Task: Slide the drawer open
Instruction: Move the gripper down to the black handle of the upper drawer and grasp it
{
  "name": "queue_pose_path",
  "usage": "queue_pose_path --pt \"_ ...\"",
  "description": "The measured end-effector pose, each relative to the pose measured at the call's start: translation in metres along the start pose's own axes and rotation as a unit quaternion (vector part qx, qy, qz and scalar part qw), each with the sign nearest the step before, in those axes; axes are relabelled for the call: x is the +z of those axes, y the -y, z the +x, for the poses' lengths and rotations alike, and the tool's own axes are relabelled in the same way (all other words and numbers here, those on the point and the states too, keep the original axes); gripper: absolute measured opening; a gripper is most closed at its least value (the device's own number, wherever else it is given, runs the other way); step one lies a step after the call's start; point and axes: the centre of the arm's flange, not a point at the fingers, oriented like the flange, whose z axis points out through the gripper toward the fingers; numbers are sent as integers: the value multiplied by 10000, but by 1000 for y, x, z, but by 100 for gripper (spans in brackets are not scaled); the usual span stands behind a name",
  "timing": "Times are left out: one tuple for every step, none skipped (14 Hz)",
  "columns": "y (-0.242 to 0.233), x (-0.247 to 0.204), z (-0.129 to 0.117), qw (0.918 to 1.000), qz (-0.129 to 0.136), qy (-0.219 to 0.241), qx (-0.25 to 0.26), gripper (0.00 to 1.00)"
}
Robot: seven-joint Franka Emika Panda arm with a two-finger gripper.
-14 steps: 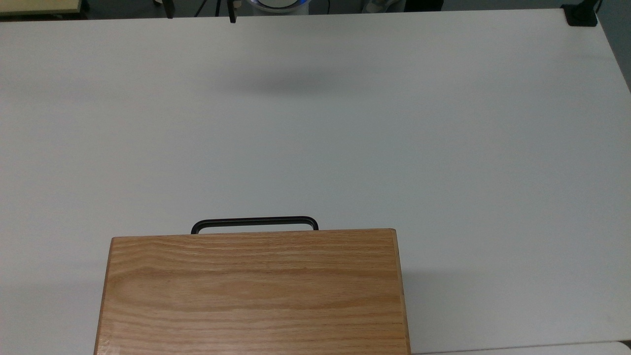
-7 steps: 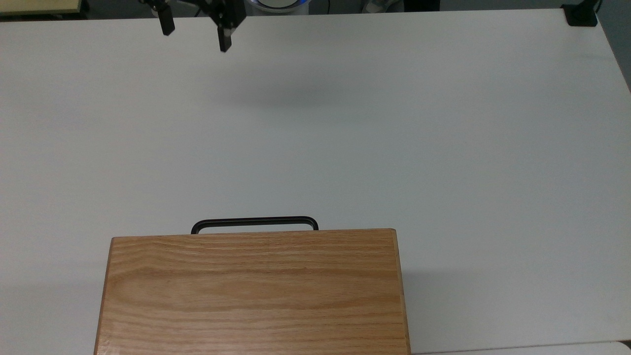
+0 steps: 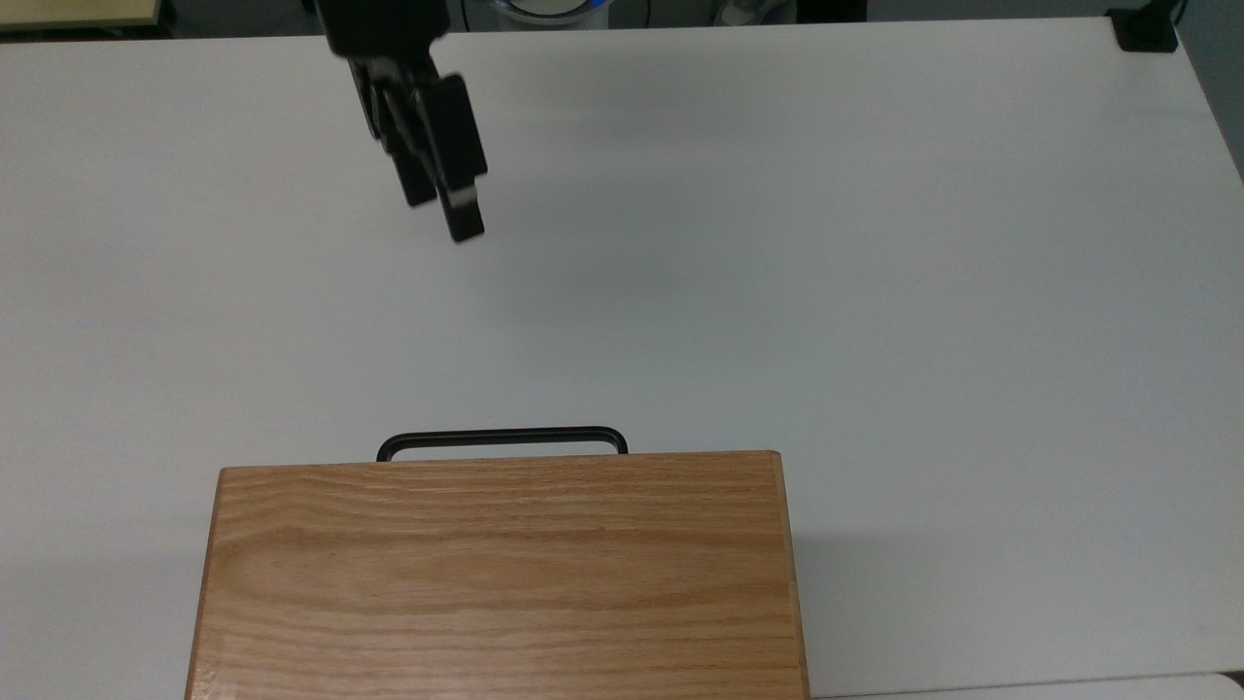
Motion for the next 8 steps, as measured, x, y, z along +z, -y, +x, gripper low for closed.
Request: queue_pose_path --pt "6 21 2 9987 242 -174 402 86" --pt "12 41 4 9964 414 -323 664 85" --pt "17 56 4 9949 498 -391 790 82" --pt "24 74 6 9929 594 -440 935 66" --pt "29 86 10 9913 676 -479 1025 47" --pt "32 91 12 9904 733 -509 1057 40" --pt "36 95 14 9894 807 -558 1067 38" --pt "39 102 13 9887 871 -591 1064 39"
